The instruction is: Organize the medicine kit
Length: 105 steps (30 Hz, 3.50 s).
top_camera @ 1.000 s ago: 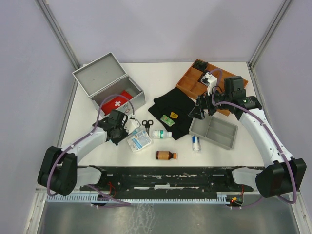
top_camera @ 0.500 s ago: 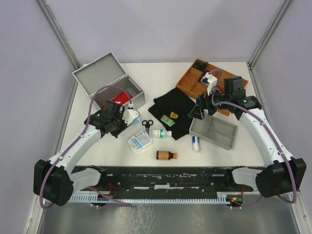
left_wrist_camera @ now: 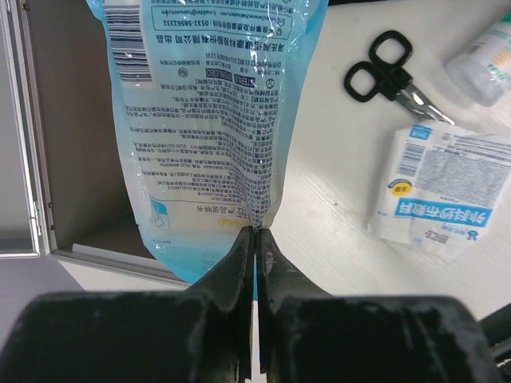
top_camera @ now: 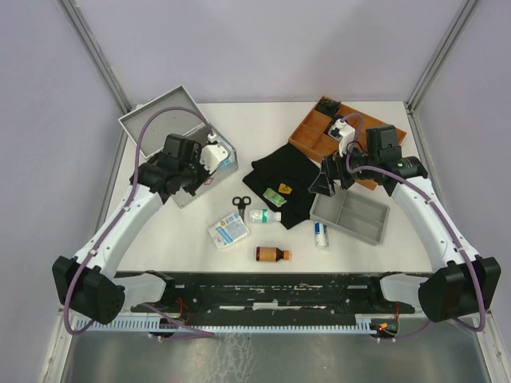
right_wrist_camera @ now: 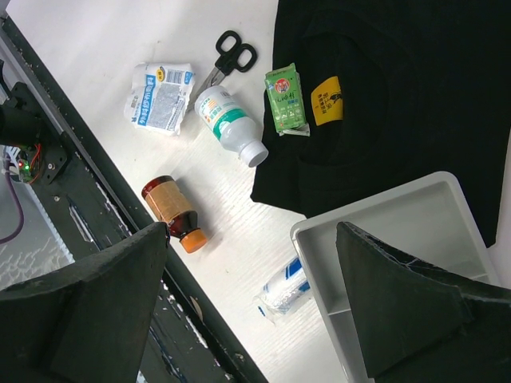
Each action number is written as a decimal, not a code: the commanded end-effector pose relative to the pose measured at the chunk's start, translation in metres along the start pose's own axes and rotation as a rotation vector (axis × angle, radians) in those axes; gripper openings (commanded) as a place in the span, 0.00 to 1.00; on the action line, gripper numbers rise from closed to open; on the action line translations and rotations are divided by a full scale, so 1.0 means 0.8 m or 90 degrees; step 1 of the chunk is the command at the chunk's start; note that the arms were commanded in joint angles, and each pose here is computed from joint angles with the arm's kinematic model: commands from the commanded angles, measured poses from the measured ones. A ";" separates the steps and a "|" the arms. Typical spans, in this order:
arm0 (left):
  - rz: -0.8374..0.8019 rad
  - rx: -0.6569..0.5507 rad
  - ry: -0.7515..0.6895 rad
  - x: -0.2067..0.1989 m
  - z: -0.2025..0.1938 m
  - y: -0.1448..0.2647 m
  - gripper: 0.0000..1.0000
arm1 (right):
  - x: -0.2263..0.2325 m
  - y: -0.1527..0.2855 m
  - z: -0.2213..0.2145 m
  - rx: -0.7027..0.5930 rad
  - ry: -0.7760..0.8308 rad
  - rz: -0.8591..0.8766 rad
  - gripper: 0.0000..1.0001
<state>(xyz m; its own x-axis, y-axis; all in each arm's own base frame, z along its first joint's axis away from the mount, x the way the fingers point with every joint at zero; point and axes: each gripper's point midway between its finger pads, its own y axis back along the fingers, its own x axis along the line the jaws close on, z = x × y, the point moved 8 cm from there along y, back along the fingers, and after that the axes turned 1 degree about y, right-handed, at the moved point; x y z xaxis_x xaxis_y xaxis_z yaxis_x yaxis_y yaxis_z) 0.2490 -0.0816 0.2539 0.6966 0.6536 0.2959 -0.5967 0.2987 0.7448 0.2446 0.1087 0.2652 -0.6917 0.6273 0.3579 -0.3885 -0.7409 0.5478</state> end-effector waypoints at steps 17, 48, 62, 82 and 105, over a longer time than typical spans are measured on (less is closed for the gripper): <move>0.059 0.143 -0.015 0.115 -0.027 -0.101 0.03 | 0.001 0.005 0.011 -0.022 0.026 -0.003 0.95; 0.113 0.165 -0.020 0.164 -0.042 -0.091 0.61 | 0.003 0.008 0.013 -0.025 0.030 -0.005 0.96; 0.014 -0.071 -0.028 0.073 -0.012 -0.019 0.87 | 0.003 0.009 0.012 -0.026 0.031 -0.005 0.96; -0.186 0.019 -0.074 -0.089 -0.064 -0.102 0.79 | 0.002 0.006 0.012 -0.021 0.026 -0.002 0.97; -0.337 0.134 -0.064 -0.111 -0.089 -0.152 0.43 | 0.002 0.007 0.011 -0.020 0.029 -0.003 0.98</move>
<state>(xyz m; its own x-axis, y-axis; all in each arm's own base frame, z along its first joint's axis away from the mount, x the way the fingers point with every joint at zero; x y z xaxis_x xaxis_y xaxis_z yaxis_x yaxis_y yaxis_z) 0.2334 -0.1235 0.0922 0.9145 0.3981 -0.0722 -0.0898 0.3737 0.9232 0.2439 0.1083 0.2647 -0.6926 0.6265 0.3575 -0.3852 -0.7403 0.5510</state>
